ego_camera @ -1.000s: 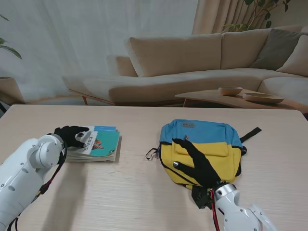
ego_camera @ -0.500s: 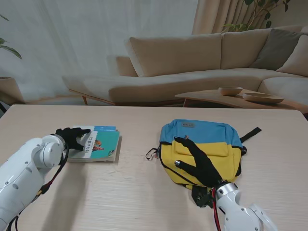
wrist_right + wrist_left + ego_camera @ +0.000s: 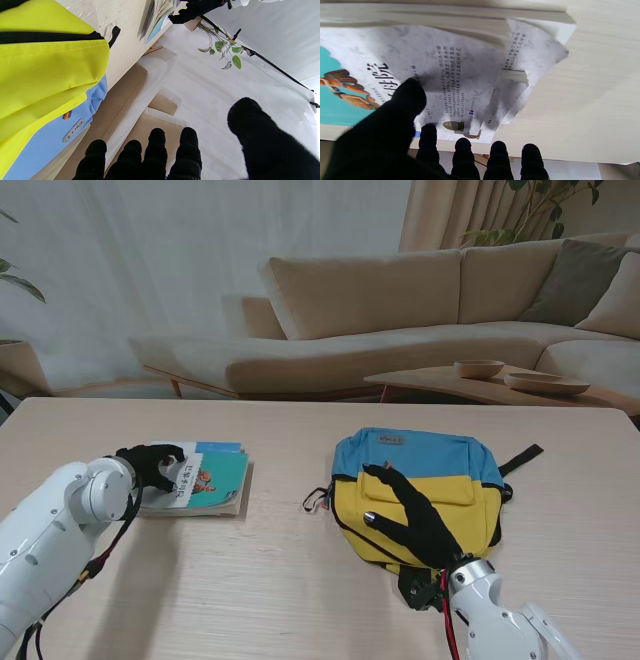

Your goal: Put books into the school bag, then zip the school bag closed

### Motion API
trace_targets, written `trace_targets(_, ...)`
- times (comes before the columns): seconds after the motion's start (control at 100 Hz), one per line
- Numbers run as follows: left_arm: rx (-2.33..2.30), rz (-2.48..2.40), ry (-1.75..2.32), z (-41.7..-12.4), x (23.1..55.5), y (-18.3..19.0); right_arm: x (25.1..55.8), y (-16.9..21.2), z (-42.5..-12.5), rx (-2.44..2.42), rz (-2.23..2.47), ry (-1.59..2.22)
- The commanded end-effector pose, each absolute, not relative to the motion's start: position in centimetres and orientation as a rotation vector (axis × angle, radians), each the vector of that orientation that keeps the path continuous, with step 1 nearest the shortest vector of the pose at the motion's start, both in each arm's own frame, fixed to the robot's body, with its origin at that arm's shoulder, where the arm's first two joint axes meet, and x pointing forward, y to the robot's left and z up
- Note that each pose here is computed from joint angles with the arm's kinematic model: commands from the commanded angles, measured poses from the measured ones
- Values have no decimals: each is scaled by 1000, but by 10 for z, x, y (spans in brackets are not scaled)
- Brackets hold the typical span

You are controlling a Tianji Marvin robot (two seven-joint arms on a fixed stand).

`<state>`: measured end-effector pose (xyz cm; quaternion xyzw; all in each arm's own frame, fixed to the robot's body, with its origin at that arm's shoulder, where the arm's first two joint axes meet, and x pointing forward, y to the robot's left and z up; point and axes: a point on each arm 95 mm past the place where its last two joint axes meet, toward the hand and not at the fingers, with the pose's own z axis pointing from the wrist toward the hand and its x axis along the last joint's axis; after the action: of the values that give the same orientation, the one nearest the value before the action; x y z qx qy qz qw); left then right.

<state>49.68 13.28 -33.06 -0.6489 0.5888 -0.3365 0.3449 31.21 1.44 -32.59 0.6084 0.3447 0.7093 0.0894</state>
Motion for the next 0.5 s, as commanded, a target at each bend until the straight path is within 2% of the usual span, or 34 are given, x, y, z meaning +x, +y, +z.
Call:
trace_targets(0.0, -1715, -840, 1563, -343, 491, 131, 309, 19, -328, 1825, 2112, 1037)
trace_targets(0.49, -1714, -825, 1622, -346, 497, 132, 310, 18, -328, 1824, 2107, 1038)
